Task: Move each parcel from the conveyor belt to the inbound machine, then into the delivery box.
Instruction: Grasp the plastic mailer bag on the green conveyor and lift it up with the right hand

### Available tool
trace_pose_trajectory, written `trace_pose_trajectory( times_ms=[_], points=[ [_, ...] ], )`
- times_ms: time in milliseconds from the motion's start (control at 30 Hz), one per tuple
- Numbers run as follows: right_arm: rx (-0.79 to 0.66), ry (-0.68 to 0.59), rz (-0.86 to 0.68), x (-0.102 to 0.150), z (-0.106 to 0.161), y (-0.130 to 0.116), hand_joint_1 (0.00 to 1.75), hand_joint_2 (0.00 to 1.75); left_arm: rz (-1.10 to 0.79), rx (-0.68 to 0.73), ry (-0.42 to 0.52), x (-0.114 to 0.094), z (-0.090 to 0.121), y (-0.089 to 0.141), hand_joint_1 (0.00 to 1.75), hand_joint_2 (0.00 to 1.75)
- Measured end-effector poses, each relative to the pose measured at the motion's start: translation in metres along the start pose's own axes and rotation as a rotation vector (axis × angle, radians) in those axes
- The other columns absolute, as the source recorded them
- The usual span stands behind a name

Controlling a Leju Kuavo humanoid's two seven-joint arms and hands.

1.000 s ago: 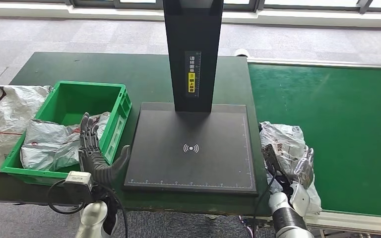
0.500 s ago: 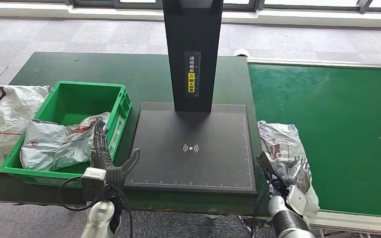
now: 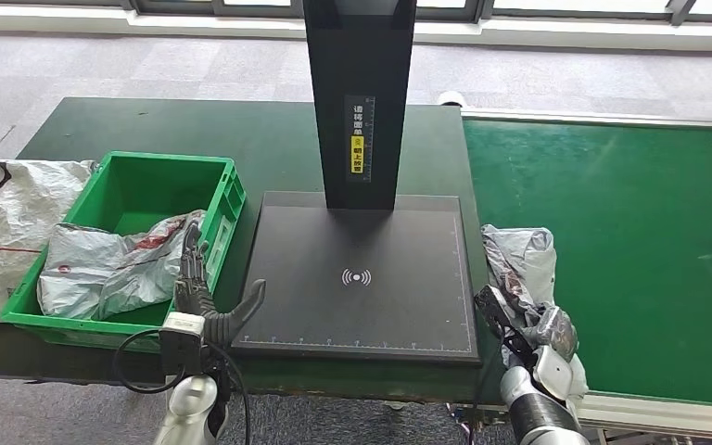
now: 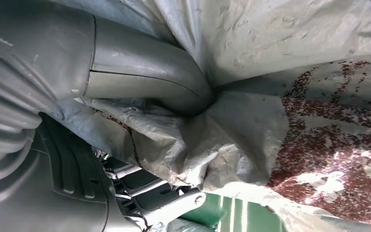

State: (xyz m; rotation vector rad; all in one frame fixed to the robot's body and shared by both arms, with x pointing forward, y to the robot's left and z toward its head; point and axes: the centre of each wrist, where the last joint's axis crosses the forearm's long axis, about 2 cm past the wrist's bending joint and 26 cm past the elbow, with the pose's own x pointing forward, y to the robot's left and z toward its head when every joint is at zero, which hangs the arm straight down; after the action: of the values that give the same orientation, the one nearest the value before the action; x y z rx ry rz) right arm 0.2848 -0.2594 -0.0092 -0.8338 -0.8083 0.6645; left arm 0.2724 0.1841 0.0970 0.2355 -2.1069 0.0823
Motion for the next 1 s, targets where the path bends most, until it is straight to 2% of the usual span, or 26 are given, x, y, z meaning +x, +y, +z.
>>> trace_pose_trajectory(
  times_ms=[767, 867, 1000],
  points=[
    [-0.027, -0.012, -0.01, -0.0006, 0.0001, -0.0003, 1.75, 1.75, -0.038, -0.014, 0.01, -0.0029, 0.0033, -0.0015, 0.0, 1.75],
    [-0.08, -0.033, -0.033, -0.0017, 0.0007, -0.0009, 1.75, 1.75, -0.04, -0.017, 0.009, -0.003, 0.0033, -0.0014, 0.0, 1.75],
    [-0.27, -0.121, -0.106, -0.0028, 0.0034, -0.0078, 1.75, 1.75, -0.044, -0.008, 0.015, -0.0037, 0.0037, 0.0002, 0.0, 1.75]
  ],
)
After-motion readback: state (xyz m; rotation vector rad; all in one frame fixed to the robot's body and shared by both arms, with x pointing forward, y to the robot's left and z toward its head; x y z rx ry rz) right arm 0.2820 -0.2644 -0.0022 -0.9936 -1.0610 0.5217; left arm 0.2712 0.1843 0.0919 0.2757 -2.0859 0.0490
